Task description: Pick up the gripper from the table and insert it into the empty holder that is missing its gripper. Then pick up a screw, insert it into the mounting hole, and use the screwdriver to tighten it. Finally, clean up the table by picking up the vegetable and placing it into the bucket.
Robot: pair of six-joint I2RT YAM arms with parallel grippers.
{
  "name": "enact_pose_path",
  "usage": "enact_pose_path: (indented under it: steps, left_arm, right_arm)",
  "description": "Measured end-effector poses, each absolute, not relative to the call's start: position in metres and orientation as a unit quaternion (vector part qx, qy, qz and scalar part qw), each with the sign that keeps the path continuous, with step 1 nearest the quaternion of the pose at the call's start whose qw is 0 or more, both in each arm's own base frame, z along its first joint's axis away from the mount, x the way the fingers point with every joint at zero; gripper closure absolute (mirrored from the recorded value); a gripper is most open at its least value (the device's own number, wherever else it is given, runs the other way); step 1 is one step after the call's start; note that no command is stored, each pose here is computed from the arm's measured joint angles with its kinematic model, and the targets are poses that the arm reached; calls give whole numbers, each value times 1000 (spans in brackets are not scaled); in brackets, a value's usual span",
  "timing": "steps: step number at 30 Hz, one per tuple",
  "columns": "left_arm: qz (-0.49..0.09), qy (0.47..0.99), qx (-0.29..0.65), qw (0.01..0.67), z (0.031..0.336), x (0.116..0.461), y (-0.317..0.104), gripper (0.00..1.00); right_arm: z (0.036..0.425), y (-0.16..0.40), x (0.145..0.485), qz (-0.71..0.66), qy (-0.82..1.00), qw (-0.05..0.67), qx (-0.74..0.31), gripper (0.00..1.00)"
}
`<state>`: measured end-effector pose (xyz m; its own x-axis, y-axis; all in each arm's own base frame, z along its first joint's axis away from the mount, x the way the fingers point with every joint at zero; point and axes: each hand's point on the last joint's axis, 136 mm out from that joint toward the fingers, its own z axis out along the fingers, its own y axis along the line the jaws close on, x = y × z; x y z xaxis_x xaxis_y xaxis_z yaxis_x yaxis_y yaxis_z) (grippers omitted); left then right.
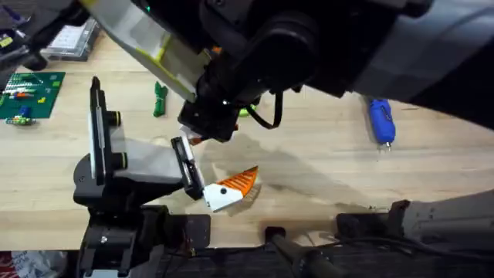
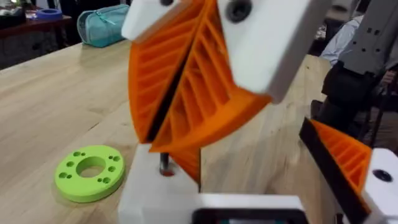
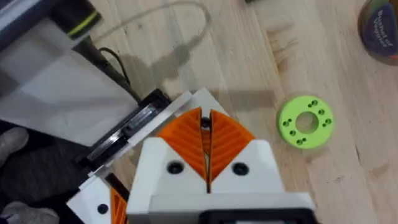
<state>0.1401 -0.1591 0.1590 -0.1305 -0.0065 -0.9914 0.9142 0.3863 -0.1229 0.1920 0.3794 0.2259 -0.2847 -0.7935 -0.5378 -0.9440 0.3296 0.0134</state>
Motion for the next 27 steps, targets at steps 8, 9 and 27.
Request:
enact_pose_path:
  steps: [8, 9, 27]
  left_arm:
    - [-418, 625, 363, 550, 159, 140, -159, 15]
    - [-418, 625, 363, 550, 159, 140, -159, 15]
    - [-418, 625, 363, 550, 159, 140, -159, 15]
  right_arm:
    - [225, 379, 192, 168, 788, 222, -549, 993]
    - [225, 379, 192, 168, 788, 222, -549, 993]
    - [225, 379, 187, 179, 793, 212, -542, 993]
